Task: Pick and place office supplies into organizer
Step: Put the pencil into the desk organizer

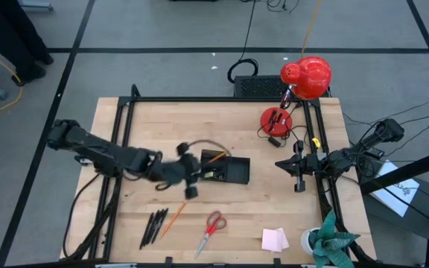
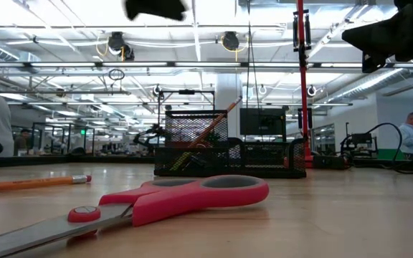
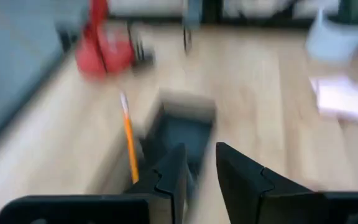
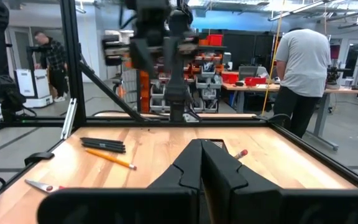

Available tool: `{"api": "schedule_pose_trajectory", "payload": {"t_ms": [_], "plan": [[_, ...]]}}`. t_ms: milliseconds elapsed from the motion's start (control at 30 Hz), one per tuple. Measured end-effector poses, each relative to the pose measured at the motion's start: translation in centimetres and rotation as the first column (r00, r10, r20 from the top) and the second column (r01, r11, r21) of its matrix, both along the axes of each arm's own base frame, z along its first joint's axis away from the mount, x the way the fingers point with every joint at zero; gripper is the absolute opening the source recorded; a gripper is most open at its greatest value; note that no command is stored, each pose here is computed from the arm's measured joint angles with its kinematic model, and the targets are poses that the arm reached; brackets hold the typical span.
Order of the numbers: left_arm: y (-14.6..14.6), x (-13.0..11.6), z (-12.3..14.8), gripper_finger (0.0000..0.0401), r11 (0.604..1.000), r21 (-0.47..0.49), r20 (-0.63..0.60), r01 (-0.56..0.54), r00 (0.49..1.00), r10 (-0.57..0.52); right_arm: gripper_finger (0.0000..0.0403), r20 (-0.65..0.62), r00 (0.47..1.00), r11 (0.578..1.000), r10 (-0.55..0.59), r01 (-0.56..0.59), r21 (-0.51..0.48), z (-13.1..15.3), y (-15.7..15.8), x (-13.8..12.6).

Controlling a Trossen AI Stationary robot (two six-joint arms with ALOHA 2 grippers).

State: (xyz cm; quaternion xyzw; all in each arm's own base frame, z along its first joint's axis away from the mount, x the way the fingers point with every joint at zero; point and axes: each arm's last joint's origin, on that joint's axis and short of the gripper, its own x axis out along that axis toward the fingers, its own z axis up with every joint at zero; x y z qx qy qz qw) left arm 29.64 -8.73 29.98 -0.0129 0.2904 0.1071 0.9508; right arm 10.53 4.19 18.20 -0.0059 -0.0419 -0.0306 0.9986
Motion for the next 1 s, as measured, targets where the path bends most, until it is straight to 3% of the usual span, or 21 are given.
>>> {"api": "schedule_pose_trajectory", "payload": {"t_ms": [133,267,467,533,700,1000], "plan": [[-2.7,-1.5,-1.1,0.008,0.983,-0.152,-0.159,-0.107,0.984,0.082,0.0004,0.0,1.0,1.0,0.001,-0.001,0.0,0.0,0.0,0.0],[-4.4,-2.3,-3.7,0.0075,0.941,-0.226,-0.272,-0.252,0.944,0.188,0.0004,-0.005,1.0,1.0,0.003,-0.003,0.021,-0.1,0.0,0.0],[-5.3,-1.9,-8.4,0.0094,0.811,-0.251,-0.465,-0.528,0.801,0.377,0.0004,-0.009,1.0,1.0,0.003,-0.003,0.023,-0.1,0.1,0.1],[-5.5,-1.3,-10.2,0.0106,0.784,-0.253,-0.549,-0.567,0.752,0.366,0.0004,-0.01,1.0,1.0,0.003,-0.003,0.023,-0.1,0.1,0.1],[-5.9,-0.4,-13.8,0.0146,0.767,-0.221,-0.689,-0.602,0.653,0.314,0.0004,-0.01,1.0,1.0,0.003,-0.003,0.022,-0.1,0.1,0.1],[-5.9,-0.1,-14.6,0.0211,0.752,-0.243,-0.744,-0.612,0.615,0.261,0.0004,-0.012,1.0,1.0,-0.001,0.001,-0.004,-0.1,0.0,0.1]]}}
